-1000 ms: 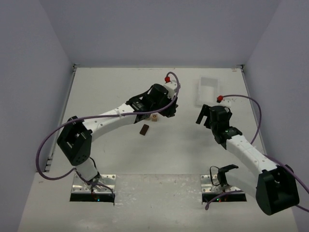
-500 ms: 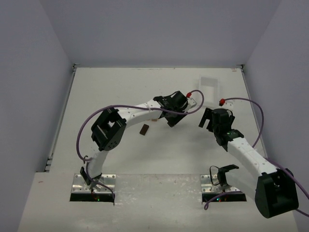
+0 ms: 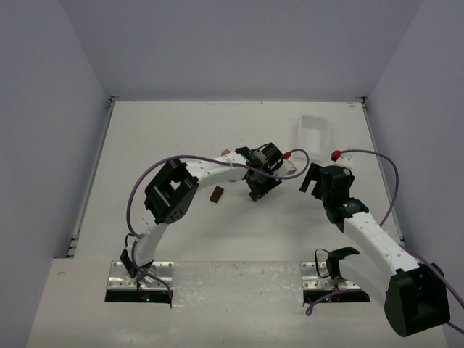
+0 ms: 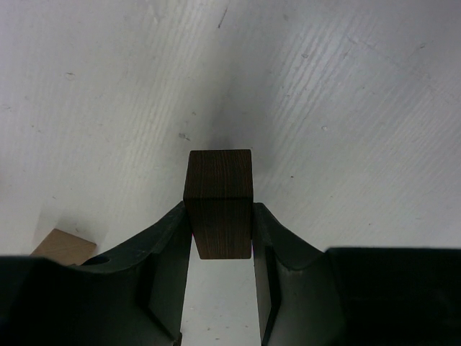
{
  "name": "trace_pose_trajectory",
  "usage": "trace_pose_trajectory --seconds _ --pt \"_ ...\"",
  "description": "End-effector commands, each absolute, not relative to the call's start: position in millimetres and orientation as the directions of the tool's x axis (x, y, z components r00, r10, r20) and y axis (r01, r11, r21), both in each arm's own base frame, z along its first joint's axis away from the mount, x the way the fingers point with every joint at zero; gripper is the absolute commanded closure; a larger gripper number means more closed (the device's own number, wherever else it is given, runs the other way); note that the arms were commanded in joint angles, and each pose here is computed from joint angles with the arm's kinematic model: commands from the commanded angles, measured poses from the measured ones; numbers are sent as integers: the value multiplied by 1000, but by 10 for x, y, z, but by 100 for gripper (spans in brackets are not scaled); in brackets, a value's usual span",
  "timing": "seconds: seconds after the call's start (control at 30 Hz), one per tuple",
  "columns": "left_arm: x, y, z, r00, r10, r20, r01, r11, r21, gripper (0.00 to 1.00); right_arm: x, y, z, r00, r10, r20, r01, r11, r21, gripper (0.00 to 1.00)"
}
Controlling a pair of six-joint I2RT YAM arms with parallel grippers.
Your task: Build the wood block tower
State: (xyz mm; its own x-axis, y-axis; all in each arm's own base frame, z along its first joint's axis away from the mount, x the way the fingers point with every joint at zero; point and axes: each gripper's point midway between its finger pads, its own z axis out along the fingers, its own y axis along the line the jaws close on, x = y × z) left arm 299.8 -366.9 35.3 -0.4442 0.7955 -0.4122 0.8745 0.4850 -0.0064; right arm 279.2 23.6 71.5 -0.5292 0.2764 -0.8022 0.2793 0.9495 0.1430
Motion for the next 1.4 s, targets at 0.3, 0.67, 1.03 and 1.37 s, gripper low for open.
trace_pose_trajectory --seconds 0.3,0.67,1.03,1.37 --pt "2999 -3812 308 -374 846 -379 901 428 66 87 2839 179 843 -464 280 -841 294 944 152 1" --pt "2979 -3547 332 -402 847 -347 873 469 135 86 2837 169 855 -459 277 -844 294 944 150 1" --pt "2571 -3409 418 -495 789 -364 847 532 0 86 2842 182 854 -464 272 -843 286 947 148 1" --pt "2313 -3453 467 -473 795 -380 863 504 -22 76 2839 186 848 -466 272 -842 284 947 149 1"
